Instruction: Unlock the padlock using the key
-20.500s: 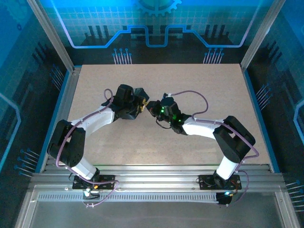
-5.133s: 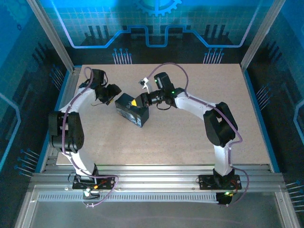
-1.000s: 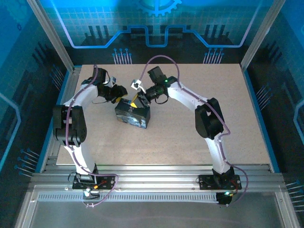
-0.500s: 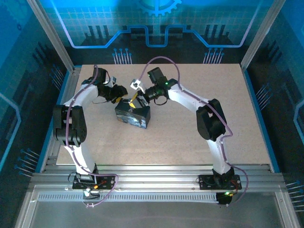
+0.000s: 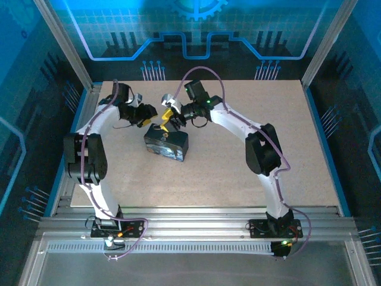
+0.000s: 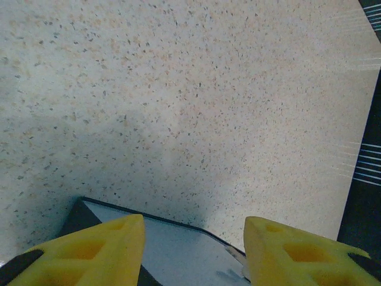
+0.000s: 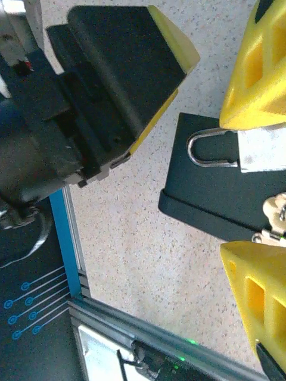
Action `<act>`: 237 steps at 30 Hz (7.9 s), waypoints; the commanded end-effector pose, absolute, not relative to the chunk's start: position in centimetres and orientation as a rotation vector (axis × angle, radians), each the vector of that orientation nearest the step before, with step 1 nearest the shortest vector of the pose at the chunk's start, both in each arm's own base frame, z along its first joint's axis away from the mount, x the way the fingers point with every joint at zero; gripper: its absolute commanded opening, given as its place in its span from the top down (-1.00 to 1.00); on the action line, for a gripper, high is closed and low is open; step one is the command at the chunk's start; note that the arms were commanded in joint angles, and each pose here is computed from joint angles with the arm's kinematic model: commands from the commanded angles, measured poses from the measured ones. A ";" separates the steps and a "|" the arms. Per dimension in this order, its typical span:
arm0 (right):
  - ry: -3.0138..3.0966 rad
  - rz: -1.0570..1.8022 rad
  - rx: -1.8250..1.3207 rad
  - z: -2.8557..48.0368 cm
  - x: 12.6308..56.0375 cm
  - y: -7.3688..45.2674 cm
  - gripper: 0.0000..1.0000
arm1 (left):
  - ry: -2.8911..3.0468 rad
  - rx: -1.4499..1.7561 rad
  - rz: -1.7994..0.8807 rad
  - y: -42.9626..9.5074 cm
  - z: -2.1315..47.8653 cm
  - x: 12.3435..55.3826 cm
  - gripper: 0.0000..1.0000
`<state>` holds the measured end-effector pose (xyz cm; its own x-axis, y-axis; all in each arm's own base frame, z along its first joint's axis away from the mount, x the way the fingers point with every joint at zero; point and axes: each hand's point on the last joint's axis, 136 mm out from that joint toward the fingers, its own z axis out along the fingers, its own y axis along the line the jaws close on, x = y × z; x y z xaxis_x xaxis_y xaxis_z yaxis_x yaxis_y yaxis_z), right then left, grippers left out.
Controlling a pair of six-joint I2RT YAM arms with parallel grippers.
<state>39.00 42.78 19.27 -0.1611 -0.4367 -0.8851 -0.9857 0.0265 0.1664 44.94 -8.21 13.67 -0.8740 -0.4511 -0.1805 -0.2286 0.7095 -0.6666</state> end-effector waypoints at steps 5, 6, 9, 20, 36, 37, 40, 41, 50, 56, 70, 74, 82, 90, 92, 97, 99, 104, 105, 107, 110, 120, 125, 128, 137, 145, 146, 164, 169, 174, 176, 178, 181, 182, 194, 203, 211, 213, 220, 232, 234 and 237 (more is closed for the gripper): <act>1.474 1.109 -1.587 18.2 39.8 43.6 -0.10 | 2.534 -0.554 -0.979 -7.3 16.1 44.6 0.03; 1.484 1.139 -1.598 16.9 39.9 43.6 -0.11 | 2.534 -0.554 -0.979 -7.3 16.1 44.5 0.03; 1.486 1.153 -1.631 16.3 39.7 43.5 -0.10 | 2.533 -0.552 -0.980 -7.2 16.2 44.4 0.02; 1.514 1.259 -1.664 15.9 38.4 42.4 0.18 | 2.515 -0.549 -0.984 -7.0 16.9 44.7 0.03; 1.563 1.192 -1.729 14.6 37.7 41.8 0.03 | 2.498 -0.537 -0.974 -7.0 18.0 44.1 0.03; 1.569 1.178 -1.740 14.4 37.6 41.8 0.05 | 2.497 -0.535 -0.975 -7.0 18.1 44.1 0.03; 1.584 1.144 -1.774 13.7 37.2 41.9 0.18 | 2.491 -0.534 -0.977 -7.0 18.3 44.1 0.03; 1.588 1.137 -1.780 13.6 37.2 41.9 0.23 | 2.491 -0.536 -0.977 -7.0 18.3 44.1 0.03; 1.548 1.170 -1.670 16.7 38.0 42.3 0.50 | 2.488 -0.536 -0.973 -7.0 18.6 43.7 0.03; 1.579 1.139 -1.500 21.2 40.5 41.3 0.57 | 2.485 -0.547 -0.962 -6.9 18.8 43.5 0.03; 2.164 0.885 -0.982 15.2 43.9 30.2 0.57 | 2.471 -0.562 -0.955 -6.5 19.0 43.6 0.02; 2.350 0.761 -0.676 11.9 43.4 24.5 0.52 | 2.470 -0.563 -0.944 -6.4 19.2 43.5 0.02; 2.592 0.596 -0.495 5.4 38.7 19.8 0.45 | 2.448 -0.555 -0.953 -6.5 20.0 43.4 0.02; 2.530 0.564 -0.520 7.3 38.1 19.0 0.08 | 2.441 -0.542 -0.948 -6.5 20.5 42.6 0.02; 2.460 0.621 -0.616 9.5 37.7 20.9 -0.01 | 2.447 -0.544 -0.947 -6.5 20.3 42.5 0.02; 2.123 0.836 -0.924 16.2 35.3 27.4 -0.48 | 2.472 -0.567 -0.916 -6.1 19.3 41.9 0.02; 2.014 0.919 -1.013 18.1 34.2 29.5 -1.00 | 2.487 -0.572 -0.896 -5.8 18.9 41.6 0.02; 1.923 0.918 -1.197 19.2 33.3 33.2 -1.00 | 2.509 -0.575 -0.844 -5.3 18.5 40.9 0.02; 1.908 0.909 -1.237 19.2 33.1 34.0 -1.00 | 2.511 -0.575 -0.839 -5.2 18.5 40.7 0.02; 1.903 0.886 -1.295 18.7 33.0 35.1 -1.00 | 2.514 -0.576 -0.834 -5.1 18.5 40.6 0.02; 1.947 0.792 -1.374 16.8 33.5 36.1 -1.00 | 2.510 -0.578 -0.828 -4.8 18.6 40.4 0.02; 1.984 0.640 -1.498 12.8 34.3 37.8 -1.00 | 2.501 -0.584 -0.833 -4.4 18.8 40.1 0.03; 2.022 0.640 -1.557 10.5 33.6 37.8 -1.00 | 2.495 -0.587 -0.832 -4.1 18.9 39.9 0.03; 2.033 0.719 -1.525 10.9 33.1 38.2 -0.96 | 2.491 -0.595 -0.829 -3.8 18.9 39.8 0.03; 2.063 0.910 -1.336 13.1 34.1 38.7 -0.57 | 2.492 -0.599 -0.832 -3.9 18.7 39.3 0.03; 2.112 0.978 -1.173 14.5 35.1 38.1 -0.43 | 2.481 -0.598 -0.846 -4.0 19.2 39.3 0.03; 2.126 1.029 -1.099 15.1 35.6 37.8 -0.43 | 2.481 -0.599 -0.853 -4.2 19.3 39.2 0.03; 2.219 1.523 0.248 11.8 42.3 31.3 -0.60 | 2.688 -0.438 -0.465 -10.7 14.3 38.9 -0.07; 2.220 1.502 0.332 11.3 42.6 30.8 -0.66 | 2.686 -0.490 -0.377 -12.2 11.0 40.6 -0.10; 2.223 1.514 0.350 11.0 42.7 30.7 -0.68 | 2.664 -0.530 -0.429 -13.9 8.5 42.3 -0.11; 2.228 1.501 0.345 11.1 42.7 30.5 -0.69 | 2.673 -0.545 -0.422 -13.9 7.6 42.5 -0.10; 2.239 1.466 0.327 11.2 42.8 29.9 -0.72 | 2.687 -0.552 -0.397 -13.7 6.8 42.4 -0.09; 2.257 1.370 0.239 11.5 42.9 28.7 -0.83 | 2.711 -0.563 -0.374 -13.4 5.6 42.1 -0.09; 2.275 1.327 0.208 11.4 43.0 28.1 -0.99 | 2.716 -0.565 -0.374 -13.5 5.4 42.1 -0.09; 2.394 1.096 -0.089 10.5 42.2 28.1 -1.00 | 2.707 -0.556 -0.424 -14.4 6.0 43.3 -0.08; 2.420 1.032 -0.132 11.1 41.5 28.7 -1.00 | 2.685 -0.546 -0.389 -13.7 7.4 43.3 -0.08; 2.492 0.920 -0.279 9.3 40.6 28.2 -1.00 | 2.662 -0.525 -0.381 -13.5 9.0 43.7 -0.08; 2.505 0.885 -0.316 9.0 40.5 28.2 -1.00 | 2.653 -0.521 -0.391 -13.6 9.4 43.9 -0.08; 2.509 0.930 -0.349 8.6 40.5 29.2 -1.00 | 2.633 -0.515 -0.410 -13.6 10.6 43.8 -0.09; 2.368 1.253 -0.522 13.3 38.9 35.6 -1.00 | 2.557 -0.615 -0.329 -7.4 13.3 42.4 -0.15; 2.382 1.178 -0.517 13.3 39.2 33.5 -1.00 | 2.551 -0.608 -0.314 -6.3 13.4 42.0 -0.46; 2.386 1.014 -0.503 13.2 39.7 28.6 -1.00 | 2.540 -0.570 -0.290 -5.1 13.4 41.4 -0.98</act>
